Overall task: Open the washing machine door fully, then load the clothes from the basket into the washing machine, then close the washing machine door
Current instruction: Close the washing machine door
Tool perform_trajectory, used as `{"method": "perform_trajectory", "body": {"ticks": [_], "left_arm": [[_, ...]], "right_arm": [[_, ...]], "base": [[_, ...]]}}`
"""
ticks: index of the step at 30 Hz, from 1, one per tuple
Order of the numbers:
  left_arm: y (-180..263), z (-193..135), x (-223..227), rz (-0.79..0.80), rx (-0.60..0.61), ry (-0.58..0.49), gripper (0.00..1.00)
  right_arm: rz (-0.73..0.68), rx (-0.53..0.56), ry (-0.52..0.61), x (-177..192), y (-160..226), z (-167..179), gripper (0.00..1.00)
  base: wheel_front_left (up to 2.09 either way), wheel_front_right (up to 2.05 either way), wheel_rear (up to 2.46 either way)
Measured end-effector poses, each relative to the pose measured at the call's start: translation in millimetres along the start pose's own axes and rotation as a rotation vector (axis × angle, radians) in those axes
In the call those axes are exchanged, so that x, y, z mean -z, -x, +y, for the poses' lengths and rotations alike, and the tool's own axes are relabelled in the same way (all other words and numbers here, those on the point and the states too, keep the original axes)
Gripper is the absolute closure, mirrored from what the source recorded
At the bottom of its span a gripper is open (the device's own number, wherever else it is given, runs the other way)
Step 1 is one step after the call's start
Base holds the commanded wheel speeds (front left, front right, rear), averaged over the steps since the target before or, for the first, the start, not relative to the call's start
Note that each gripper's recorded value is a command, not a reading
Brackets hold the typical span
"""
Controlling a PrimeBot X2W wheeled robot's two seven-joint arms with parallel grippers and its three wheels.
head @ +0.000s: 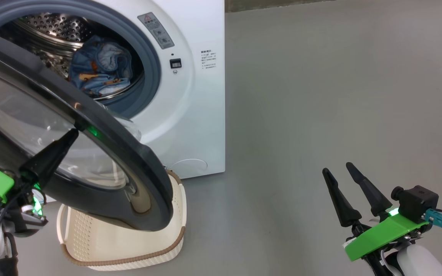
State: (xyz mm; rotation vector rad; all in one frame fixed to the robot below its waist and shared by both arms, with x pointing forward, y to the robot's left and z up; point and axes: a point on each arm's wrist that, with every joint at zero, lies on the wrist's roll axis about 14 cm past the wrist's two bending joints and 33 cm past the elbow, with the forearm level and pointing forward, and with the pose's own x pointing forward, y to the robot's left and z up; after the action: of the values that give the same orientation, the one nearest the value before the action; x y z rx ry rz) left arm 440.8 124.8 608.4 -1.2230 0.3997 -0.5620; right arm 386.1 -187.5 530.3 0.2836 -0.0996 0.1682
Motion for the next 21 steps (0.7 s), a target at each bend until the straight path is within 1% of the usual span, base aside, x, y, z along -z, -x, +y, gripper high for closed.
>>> {"method": "perform_trajectory", "body": {"ticks": [11,16,20,21], "left_arm": [[18,-1,-11,-0.046,-0.01,-0.035,1.0],[30,-3,-18,-0.077,-0.02,-0.079,1.0],[41,-4,-29,-0.135,-0.035,-0.136,1.0],[44,-3,-30,-0.142,-0.042,-0.157,0.9]], "right_arm": [[-0.003,-0.041,-0.01,1,-11,14,0.0],[-0.006,-0.064,-0.012,0,-16,21,0.0],[-0.008,-0.08,-0.014,0,-19,27,0.0],[-0.009,-0.083,-0.014,0,-19,27,0.0]], "base": [[0.0,0.0,0.0],[0.0,0.0,0.0],[0.0,0.0,0.0],[0.0,0.0,0.0]]}}
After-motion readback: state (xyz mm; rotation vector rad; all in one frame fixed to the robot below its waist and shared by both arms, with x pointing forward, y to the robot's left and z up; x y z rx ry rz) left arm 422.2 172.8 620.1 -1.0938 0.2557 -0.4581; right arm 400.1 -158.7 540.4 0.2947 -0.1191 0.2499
